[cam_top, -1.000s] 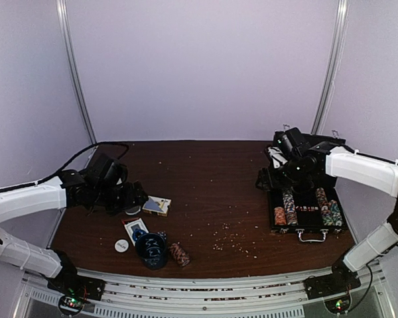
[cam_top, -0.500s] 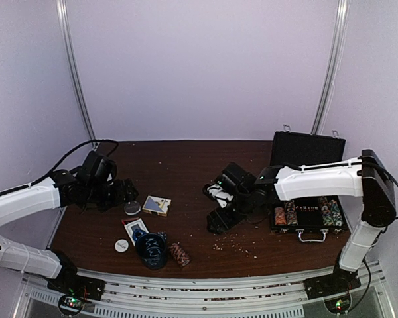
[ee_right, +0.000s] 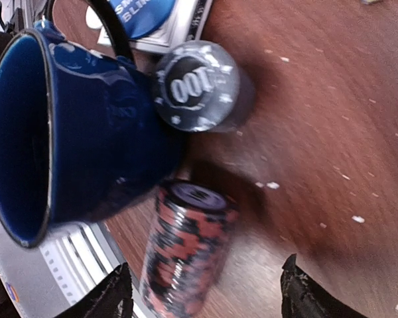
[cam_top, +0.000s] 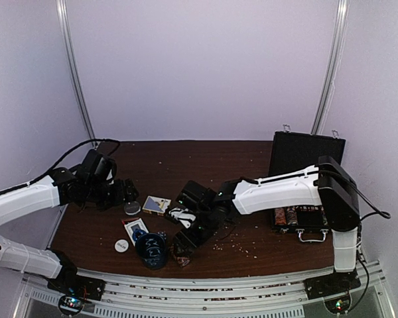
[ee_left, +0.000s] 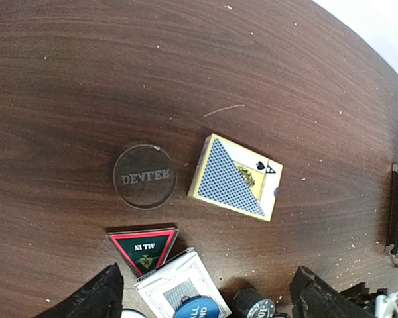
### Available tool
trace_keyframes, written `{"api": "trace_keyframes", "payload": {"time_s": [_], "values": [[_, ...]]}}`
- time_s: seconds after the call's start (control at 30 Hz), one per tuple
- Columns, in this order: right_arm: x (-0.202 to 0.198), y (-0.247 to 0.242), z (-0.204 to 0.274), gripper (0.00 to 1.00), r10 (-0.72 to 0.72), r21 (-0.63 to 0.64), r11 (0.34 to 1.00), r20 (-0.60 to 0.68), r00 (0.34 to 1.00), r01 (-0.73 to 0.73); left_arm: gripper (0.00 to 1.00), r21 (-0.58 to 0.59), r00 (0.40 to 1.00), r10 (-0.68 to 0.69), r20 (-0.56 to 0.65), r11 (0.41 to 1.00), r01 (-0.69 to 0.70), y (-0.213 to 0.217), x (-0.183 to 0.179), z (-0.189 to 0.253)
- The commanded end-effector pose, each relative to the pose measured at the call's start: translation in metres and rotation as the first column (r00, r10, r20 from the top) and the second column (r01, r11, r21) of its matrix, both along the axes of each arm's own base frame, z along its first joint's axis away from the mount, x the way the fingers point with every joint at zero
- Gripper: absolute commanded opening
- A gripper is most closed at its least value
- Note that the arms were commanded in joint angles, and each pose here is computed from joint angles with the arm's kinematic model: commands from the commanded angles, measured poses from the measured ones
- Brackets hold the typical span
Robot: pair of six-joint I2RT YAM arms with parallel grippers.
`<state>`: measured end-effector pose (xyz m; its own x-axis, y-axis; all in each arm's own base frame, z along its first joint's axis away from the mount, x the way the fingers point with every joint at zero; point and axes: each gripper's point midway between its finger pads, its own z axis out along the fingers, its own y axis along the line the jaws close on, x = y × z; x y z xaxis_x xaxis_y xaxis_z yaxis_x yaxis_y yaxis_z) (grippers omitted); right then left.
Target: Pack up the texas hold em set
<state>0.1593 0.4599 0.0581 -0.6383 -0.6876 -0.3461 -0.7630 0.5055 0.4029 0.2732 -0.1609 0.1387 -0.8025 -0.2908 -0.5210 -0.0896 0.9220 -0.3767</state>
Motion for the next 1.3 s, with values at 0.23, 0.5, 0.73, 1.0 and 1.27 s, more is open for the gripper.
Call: {"api": "trace_keyframes", "payload": {"time_s": [0.23, 0.5, 0.73, 1.0, 1.27], "values": [[0.007, 0.005, -0.025, 0.61, -0.12, -0.124, 0.984, 0.083, 0.989, 0.13, 0.9, -0.022, 1.0, -0.001, 0.015, 1.0, 0.002, -0.003, 0.004, 0.009], [0.015, 0.007, -0.033, 0.48, -0.141, -0.151, 0.976, 0.123, 0.982, 0.159, 0.9, -0.033, 1.0, 0.014, 0.013, 0.999, -0.013, 0.0, -0.001, 0.007], [0.013, 0.02, -0.042, 0.48, -0.088, -0.167, 0.98, 0.151, 0.985, 0.113, 0.9, -0.037, 1.0, 0.017, 0.015, 0.999, -0.016, 0.002, -0.004, 0.006], [0.026, 0.017, -0.036, 0.3, -0.087, -0.183, 0.974, 0.236, 0.968, 0.133, 0.9, -0.036, 1.0, 0.024, 0.008, 0.999, -0.023, 0.003, -0.003, 0.005], [0.042, -0.011, -0.027, 0.24, -0.141, -0.17, 0.967, 0.262, 0.955, 0.189, 0.9, -0.037, 1.0, 0.028, 0.012, 0.999, -0.027, 0.002, -0.001, 0.007]]}}
